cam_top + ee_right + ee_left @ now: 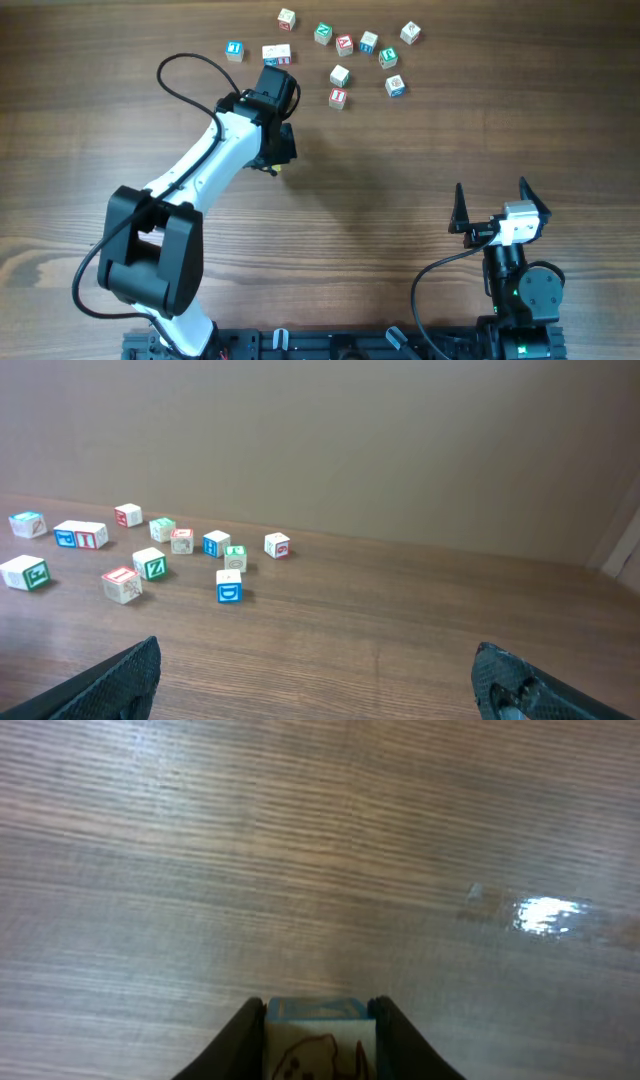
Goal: Form a horizontal line
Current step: 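Grasp a white block with a tree drawing using the left gripper, then carry the block toward the table center and lower it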
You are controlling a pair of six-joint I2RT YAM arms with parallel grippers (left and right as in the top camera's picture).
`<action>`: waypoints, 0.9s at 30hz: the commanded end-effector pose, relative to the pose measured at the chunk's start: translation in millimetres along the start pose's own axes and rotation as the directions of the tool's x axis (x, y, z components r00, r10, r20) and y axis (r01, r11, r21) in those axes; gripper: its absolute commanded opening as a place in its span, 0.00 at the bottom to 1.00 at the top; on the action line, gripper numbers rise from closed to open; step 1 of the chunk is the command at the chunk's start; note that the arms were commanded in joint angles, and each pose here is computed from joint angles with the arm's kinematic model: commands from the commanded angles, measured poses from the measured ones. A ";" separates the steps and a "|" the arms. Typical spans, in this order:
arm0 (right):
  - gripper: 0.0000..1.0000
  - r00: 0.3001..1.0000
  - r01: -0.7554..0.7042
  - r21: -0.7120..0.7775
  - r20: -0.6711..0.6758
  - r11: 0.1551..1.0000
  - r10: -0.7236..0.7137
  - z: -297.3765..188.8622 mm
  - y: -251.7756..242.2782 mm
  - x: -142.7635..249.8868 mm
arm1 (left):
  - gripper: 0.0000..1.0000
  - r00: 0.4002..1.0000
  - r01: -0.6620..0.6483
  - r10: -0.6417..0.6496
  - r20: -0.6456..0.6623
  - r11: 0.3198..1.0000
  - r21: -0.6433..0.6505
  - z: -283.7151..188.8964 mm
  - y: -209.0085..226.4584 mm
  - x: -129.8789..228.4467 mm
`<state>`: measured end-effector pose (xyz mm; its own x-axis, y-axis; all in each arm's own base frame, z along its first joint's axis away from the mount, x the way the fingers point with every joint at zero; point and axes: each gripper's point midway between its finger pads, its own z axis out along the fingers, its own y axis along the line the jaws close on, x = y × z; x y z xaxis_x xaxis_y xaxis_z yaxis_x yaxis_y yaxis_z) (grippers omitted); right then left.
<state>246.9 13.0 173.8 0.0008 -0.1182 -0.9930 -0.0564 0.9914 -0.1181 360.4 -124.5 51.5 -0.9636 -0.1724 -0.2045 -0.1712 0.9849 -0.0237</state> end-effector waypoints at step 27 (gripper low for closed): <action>1.00 1.000 0.010 -0.007 0.010 1.000 -0.010 -0.4 0.9 -2.0 | 0.43 0.984 -0.100 0.110 0.138 0.992 -0.074 36.4 11.4 -19.7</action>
<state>246.9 13.0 173.8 0.0008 -0.1182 -0.9930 -0.0564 0.9914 -0.1181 387.0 -111.9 25.6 -0.9335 -0.0616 -0.3533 -0.0896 0.9940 0.0635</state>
